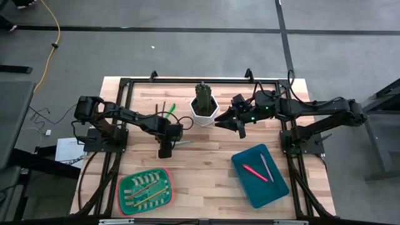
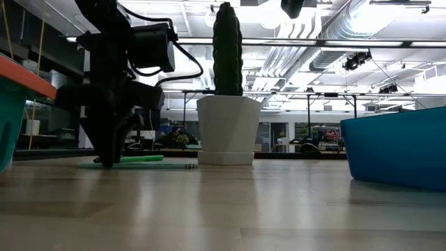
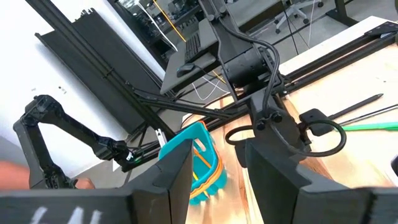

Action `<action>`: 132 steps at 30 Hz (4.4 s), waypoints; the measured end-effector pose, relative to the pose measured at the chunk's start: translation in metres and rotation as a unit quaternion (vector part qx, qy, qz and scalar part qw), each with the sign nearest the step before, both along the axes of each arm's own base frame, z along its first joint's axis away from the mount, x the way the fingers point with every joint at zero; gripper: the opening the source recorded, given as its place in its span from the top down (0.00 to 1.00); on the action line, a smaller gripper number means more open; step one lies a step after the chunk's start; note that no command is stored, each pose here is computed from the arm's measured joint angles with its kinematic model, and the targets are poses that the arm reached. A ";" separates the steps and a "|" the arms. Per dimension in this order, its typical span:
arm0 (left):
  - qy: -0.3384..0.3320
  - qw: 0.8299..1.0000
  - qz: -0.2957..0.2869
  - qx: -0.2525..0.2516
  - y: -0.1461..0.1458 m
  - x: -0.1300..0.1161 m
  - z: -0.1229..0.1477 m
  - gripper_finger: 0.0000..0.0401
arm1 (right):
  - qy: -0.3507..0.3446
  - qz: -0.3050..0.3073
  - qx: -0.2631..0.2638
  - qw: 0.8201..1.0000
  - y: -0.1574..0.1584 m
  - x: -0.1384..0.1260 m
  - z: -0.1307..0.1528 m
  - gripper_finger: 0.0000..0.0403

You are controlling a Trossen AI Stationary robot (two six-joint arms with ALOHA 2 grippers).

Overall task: Sort pens & pencils
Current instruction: Put the light blue pencil into the green bin, then put the blue pencil into the green bin

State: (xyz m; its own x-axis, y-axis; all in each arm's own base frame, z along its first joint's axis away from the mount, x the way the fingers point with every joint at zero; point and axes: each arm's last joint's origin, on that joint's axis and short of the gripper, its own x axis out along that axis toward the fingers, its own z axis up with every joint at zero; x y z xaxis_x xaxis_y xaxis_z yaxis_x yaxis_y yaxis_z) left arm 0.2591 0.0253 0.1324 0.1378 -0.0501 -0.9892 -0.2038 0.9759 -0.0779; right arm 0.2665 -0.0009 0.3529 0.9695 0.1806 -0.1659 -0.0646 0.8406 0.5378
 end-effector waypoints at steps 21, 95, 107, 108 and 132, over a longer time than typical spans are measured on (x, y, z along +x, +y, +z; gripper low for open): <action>0.002 1.000 -0.004 -0.006 0.000 0.003 -0.002 0.98 | 0.000 0.001 -0.003 1.000 0.000 0.000 0.000 0.65; -0.095 0.985 0.084 -0.118 -0.158 -0.105 0.156 0.96 | 0.019 0.005 -0.018 1.000 0.000 -0.001 -0.004 0.65; -0.026 0.989 0.083 -0.121 -0.204 -0.098 0.124 0.96 | 0.017 0.005 -0.021 1.000 0.000 -0.001 -0.004 0.65; -0.022 0.989 0.084 -0.118 -0.206 -0.098 0.121 0.96 | 0.017 0.006 -0.021 1.000 0.000 -0.001 -0.004 0.65; -0.094 0.980 0.177 0.014 -0.179 -0.092 0.130 0.64 | 0.016 0.012 -0.022 1.000 0.000 -0.001 -0.004 0.65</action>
